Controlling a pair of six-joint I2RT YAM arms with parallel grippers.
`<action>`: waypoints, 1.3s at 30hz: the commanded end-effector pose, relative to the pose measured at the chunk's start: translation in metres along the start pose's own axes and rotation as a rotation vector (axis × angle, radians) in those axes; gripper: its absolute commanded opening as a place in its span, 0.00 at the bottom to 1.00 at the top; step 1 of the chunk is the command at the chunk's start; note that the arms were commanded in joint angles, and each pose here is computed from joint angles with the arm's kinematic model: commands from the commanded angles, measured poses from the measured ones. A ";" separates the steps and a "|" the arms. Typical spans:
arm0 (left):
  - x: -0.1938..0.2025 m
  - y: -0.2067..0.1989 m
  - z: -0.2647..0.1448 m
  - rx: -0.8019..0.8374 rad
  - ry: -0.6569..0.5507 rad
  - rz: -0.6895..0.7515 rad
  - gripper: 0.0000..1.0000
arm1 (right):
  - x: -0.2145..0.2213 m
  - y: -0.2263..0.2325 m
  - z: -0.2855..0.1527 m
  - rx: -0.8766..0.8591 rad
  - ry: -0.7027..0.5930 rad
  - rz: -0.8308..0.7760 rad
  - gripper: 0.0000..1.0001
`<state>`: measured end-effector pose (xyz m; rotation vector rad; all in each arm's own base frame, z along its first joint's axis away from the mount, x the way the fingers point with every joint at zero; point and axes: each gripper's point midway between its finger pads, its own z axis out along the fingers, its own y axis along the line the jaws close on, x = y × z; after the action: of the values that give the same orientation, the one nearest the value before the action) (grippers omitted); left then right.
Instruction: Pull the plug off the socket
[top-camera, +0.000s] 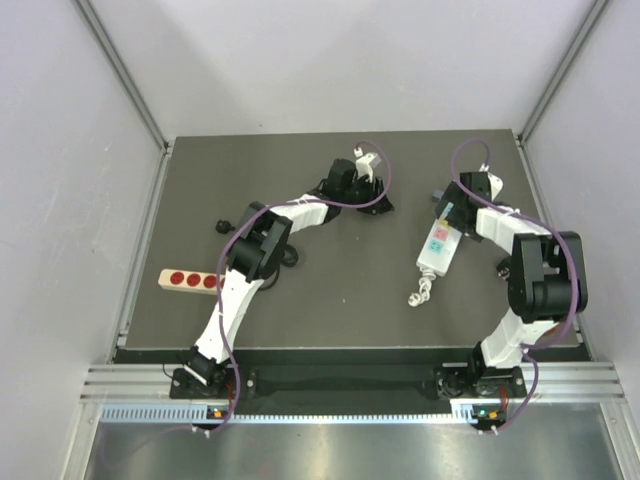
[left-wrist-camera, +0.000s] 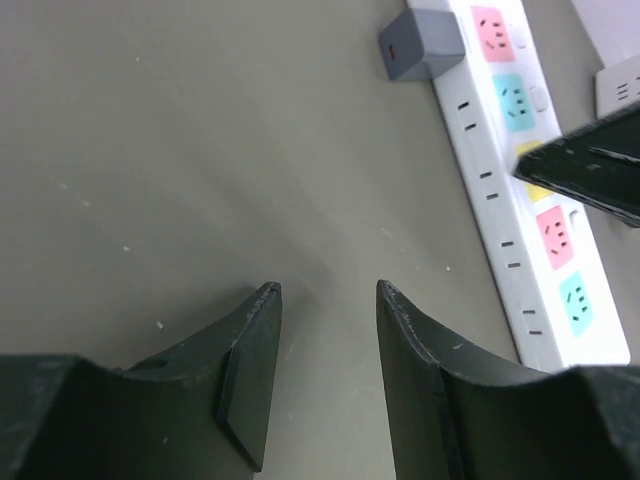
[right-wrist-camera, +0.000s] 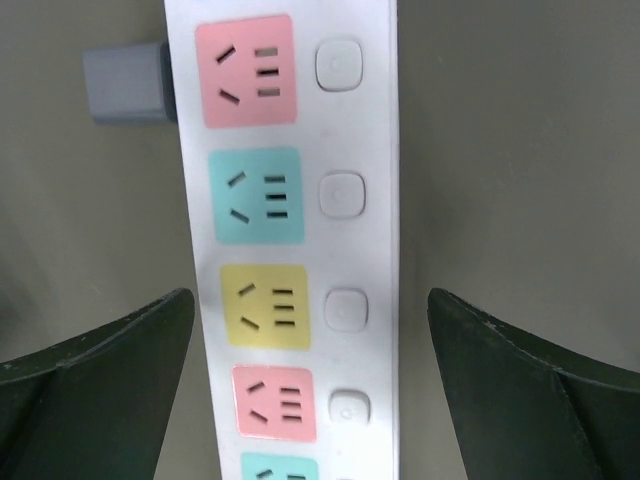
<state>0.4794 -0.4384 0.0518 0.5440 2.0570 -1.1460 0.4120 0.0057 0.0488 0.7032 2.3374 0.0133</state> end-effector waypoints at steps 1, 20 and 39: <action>-0.051 -0.020 -0.019 0.011 -0.082 0.078 0.48 | -0.010 0.007 -0.022 -0.031 -0.036 -0.039 1.00; -0.061 -0.022 -0.027 0.016 -0.100 0.084 0.48 | 0.016 0.018 -0.020 0.060 0.035 -0.110 1.00; -0.061 -0.025 -0.024 0.073 -0.102 0.051 0.48 | 0.022 0.012 0.005 0.123 0.034 -0.104 0.89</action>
<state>0.4871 -0.4279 0.0651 0.5316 2.0444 -1.1467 0.3897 0.0233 0.0242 0.6426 2.4836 -0.1654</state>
